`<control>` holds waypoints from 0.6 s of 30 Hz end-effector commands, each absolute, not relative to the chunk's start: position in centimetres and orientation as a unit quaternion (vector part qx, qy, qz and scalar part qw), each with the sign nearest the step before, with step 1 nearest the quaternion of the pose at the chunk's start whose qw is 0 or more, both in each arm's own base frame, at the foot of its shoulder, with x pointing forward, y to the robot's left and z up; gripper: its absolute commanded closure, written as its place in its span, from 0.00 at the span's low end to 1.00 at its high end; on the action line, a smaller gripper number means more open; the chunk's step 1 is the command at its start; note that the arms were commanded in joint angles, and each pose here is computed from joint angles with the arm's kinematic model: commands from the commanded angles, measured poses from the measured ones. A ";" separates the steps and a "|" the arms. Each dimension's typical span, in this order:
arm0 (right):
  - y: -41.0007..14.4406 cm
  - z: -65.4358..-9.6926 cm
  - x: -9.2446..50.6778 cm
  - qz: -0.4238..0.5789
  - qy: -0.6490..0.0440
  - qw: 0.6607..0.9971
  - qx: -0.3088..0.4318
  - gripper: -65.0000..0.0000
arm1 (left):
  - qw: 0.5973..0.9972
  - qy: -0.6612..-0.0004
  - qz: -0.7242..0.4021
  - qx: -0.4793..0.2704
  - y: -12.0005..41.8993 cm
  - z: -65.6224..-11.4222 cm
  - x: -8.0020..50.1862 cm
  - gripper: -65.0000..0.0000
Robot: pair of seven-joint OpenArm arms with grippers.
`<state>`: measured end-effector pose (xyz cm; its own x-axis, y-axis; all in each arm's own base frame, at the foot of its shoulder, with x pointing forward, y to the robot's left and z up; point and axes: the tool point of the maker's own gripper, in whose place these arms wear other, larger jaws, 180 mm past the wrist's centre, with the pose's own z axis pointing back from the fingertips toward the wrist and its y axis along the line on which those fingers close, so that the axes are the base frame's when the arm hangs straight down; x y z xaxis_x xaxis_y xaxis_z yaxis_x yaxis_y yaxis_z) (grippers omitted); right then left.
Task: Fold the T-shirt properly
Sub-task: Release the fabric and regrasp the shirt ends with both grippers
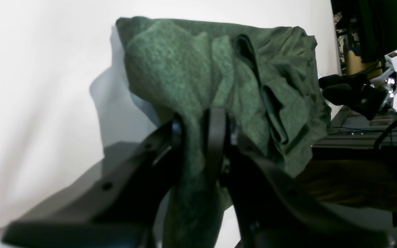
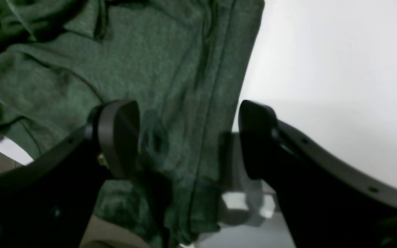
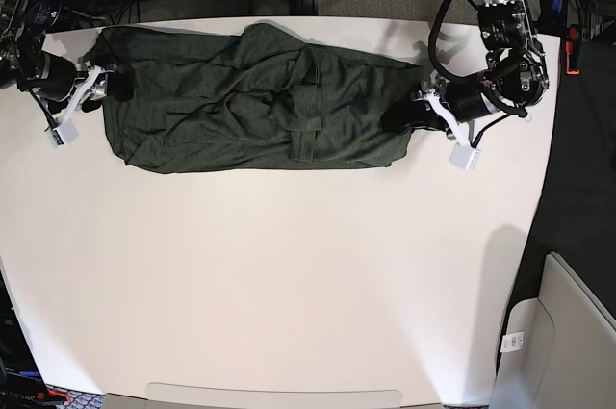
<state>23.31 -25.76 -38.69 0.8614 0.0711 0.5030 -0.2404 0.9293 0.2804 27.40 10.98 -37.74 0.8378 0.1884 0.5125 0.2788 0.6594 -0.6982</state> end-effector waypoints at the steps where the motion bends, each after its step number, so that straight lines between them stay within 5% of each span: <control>1: -25.1 -39.3 22.7 0.084 -0.234 0.953 0.175 0.29 | 0.856 -0.304 -0.033 -0.418 11.1 -36.4 28.2 0.95; 18: -17.4 -40.1 22.6 0.075 -0.243 0.924 0.284 0.30 | 0.855 -0.302 -0.032 -0.421 10.8 -36.5 28.2 0.95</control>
<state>23.75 -16.98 -39.02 0.8359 -0.0490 0.5466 -0.2874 0.8094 0.5121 27.41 10.76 -37.72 0.8377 0.1916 0.5114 0.2788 0.6551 -0.7022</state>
